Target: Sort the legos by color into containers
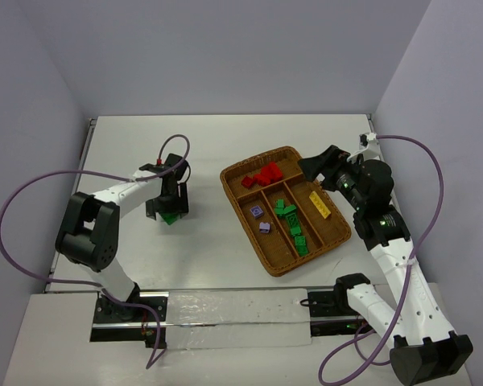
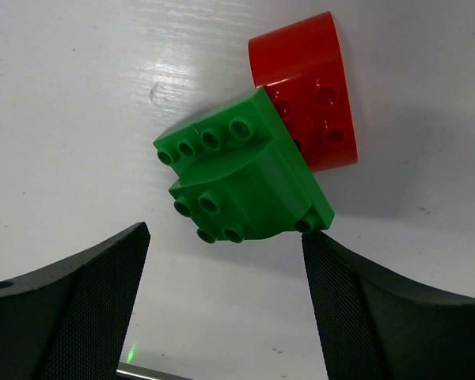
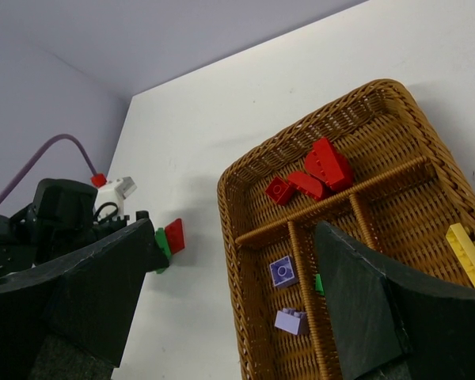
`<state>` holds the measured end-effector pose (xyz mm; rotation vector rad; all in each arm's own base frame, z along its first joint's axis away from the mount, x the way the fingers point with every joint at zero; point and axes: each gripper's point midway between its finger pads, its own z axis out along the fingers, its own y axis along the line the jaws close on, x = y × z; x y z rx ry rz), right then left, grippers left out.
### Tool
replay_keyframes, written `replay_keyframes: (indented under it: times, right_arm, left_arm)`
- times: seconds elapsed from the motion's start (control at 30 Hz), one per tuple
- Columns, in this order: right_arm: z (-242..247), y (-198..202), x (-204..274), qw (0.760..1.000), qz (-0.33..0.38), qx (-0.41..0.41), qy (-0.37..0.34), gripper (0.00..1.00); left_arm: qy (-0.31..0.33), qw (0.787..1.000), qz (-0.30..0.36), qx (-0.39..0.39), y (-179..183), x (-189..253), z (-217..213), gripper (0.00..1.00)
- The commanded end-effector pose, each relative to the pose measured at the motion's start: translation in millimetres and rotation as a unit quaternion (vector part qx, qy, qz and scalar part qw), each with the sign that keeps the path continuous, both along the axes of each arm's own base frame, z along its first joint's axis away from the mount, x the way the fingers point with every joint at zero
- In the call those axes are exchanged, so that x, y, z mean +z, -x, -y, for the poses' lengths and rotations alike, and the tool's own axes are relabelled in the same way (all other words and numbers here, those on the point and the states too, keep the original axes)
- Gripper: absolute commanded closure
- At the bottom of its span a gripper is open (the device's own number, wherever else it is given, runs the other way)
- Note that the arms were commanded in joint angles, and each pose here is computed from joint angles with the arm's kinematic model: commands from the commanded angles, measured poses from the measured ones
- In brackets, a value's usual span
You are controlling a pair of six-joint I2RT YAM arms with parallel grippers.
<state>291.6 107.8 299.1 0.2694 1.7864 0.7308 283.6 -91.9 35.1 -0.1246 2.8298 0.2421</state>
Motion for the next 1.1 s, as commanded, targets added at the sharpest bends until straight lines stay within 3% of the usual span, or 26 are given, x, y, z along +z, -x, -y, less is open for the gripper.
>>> replay_keyframes:
  times: [0.0,0.37,0.57,0.8,0.93,1.07]
  right_arm:
    - [-4,-1,12,1.000,0.021,0.006,-0.007,0.11]
    - [-2,1,10,1.000,0.020,0.002,0.000,0.11]
    - [-3,0,7,1.000,0.019,0.003,-0.003,0.11]
    - [-5,1,7,1.000,0.018,0.010,-0.005,0.11]
    - [-4,1,9,1.000,0.021,0.008,-0.002,0.11]
    - [-6,1,11,1.000,0.023,0.011,-0.005,0.11]
  left_arm:
    - [-0.014,0.999,0.039,0.034,-24,15,0,0.15]
    - [0.046,0.984,0.105,0.133,-82,29,-15,0.16]
    - [0.069,0.983,0.119,0.123,-72,35,-14,0.16]
    - [0.072,0.978,0.136,0.140,-63,42,-18,0.26]
    - [0.050,0.979,0.140,0.141,-56,41,-23,0.37]
    - [0.036,0.982,0.124,0.139,-54,32,-24,0.36]
